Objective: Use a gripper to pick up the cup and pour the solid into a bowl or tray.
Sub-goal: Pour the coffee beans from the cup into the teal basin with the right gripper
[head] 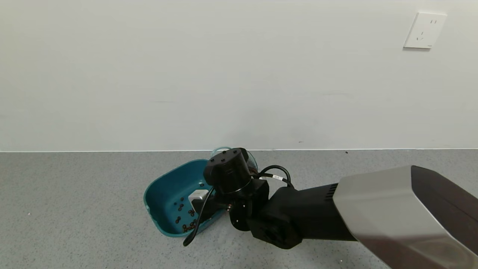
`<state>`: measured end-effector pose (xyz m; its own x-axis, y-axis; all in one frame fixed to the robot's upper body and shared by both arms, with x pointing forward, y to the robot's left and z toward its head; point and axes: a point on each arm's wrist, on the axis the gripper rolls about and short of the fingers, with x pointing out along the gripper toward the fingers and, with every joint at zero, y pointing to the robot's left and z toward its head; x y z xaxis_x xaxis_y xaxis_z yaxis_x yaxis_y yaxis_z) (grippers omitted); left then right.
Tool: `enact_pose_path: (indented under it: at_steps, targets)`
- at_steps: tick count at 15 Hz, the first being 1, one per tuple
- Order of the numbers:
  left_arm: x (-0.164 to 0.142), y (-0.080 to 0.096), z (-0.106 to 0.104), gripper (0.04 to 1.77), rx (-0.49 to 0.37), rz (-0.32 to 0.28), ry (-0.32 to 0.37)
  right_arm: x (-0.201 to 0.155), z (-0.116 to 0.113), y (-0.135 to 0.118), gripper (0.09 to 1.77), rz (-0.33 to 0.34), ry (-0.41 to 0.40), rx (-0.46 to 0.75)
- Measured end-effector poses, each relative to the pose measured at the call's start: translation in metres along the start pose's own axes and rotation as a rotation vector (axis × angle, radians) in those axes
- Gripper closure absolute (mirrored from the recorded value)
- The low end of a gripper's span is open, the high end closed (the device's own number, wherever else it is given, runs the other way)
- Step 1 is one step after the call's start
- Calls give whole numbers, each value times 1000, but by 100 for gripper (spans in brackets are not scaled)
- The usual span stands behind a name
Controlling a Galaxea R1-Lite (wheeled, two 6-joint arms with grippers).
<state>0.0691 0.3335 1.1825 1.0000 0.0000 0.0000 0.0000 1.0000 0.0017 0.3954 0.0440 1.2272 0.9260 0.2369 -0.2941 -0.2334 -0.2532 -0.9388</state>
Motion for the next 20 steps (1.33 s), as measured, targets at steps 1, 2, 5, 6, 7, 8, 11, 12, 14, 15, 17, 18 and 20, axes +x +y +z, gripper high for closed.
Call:
enact_pose_path:
  at_steps: [1, 2, 5, 6, 7, 8, 11, 12, 14, 15, 17, 18, 20]
  targets:
    - [0, 0, 0, 6, 0, 0, 0, 0, 0, 0, 52, 0, 0, 0]
    - [0, 0, 0, 6, 0, 0, 0, 0, 0, 0, 52, 0, 0, 0]
    - [0, 0, 0, 6, 0, 0, 0, 0, 0, 0, 52, -1, 13, -33]
    - [0, 0, 0, 6, 0, 0, 0, -1, 0, -1, 52, -8, 17, -38]
    - [0, 0, 0, 6, 0, 0, 0, -1, 1, -1, 52, -20, 16, -42]
    - [0, 0, 0, 6, 0, 0, 0, -2, 2, -2, 52, -25, 15, -53]
    - [0, 0, 0, 6, 0, 0, 0, -3, 3, -1, 52, -25, 13, -61]
    - [0, 0, 0, 6, 0, 0, 0, -3, 3, 0, 52, -25, 13, -63]
    - [0, 0, 0, 6, 0, 0, 0, -4, 4, 0, 52, -25, 9, -77]
    - [0, 0, 0, 6, 0, 0, 0, -5, 5, 0, 52, -26, 7, -83]
    - [0, 0, 0, 6, 0, 0, 0, -7, 7, -1, 52, -42, 1, -93]
    - [0, 0, 0, 6, 0, 0, 0, -8, 7, -1, 52, -47, 1, -98]
    - [0, 0, 0, 6, 0, 0, 0, -8, 7, 0, 52, -46, 2, -103]
